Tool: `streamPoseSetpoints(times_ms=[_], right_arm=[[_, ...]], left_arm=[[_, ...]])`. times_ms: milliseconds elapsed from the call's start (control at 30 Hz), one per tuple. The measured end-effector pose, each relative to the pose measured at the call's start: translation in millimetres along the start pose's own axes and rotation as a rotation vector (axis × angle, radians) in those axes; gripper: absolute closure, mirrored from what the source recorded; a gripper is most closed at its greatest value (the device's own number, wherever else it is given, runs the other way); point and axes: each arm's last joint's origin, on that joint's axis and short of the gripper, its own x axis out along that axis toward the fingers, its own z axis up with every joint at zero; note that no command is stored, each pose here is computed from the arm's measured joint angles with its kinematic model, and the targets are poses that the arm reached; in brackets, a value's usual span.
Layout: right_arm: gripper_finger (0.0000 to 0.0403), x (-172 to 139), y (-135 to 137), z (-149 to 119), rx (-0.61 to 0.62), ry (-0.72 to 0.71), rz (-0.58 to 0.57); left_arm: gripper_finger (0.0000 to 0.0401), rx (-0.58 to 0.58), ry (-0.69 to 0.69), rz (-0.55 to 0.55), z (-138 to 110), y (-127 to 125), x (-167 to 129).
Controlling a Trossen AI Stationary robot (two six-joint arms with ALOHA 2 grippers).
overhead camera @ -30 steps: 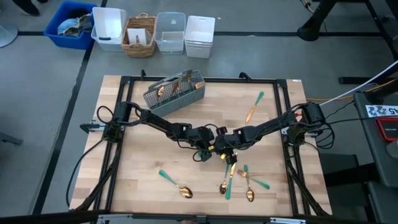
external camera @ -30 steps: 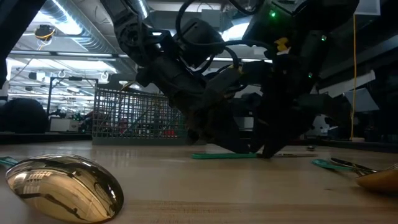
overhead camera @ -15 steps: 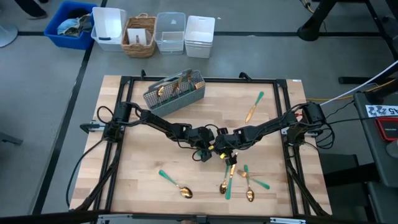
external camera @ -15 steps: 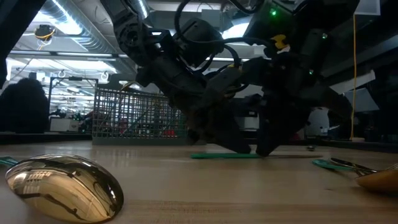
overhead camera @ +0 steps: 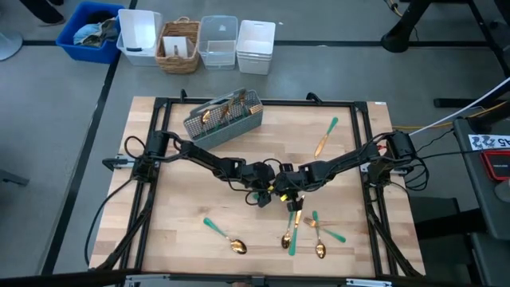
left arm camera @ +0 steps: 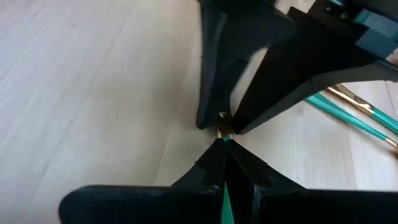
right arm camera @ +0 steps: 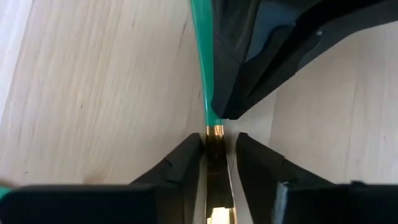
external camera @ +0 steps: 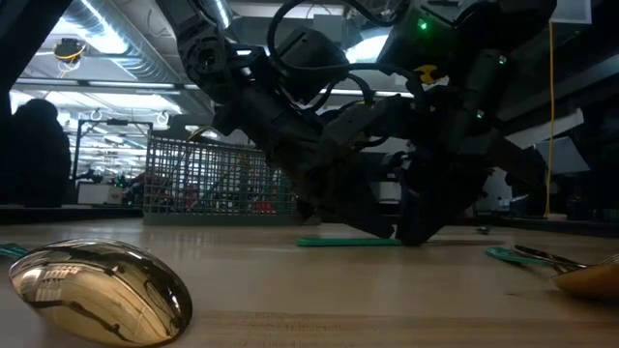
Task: Sort silverware
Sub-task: Put the knife into the middle left section of the silverware holder
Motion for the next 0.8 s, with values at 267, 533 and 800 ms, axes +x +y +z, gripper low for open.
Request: streamPoseSetpoints(times_ms=[267, 533, 800], right_arm=[[0.0293, 0, 0, 0, -0.011, 0.002, -0.005], [0.0345, 0, 1, -3, -0.007, 0.025, 0.025], [0.0375, 0, 3, -5, 0.013, 0.045, 0.085]], left_arm=[[0.0400, 0.113, -0.002, 0.021, -5, -11, 0], [0.0400, 0.159, -0.010, 0.065, -2, -15, -6], [0.0401, 0.196, 0.034, 0.074, 5, -23, -25]])
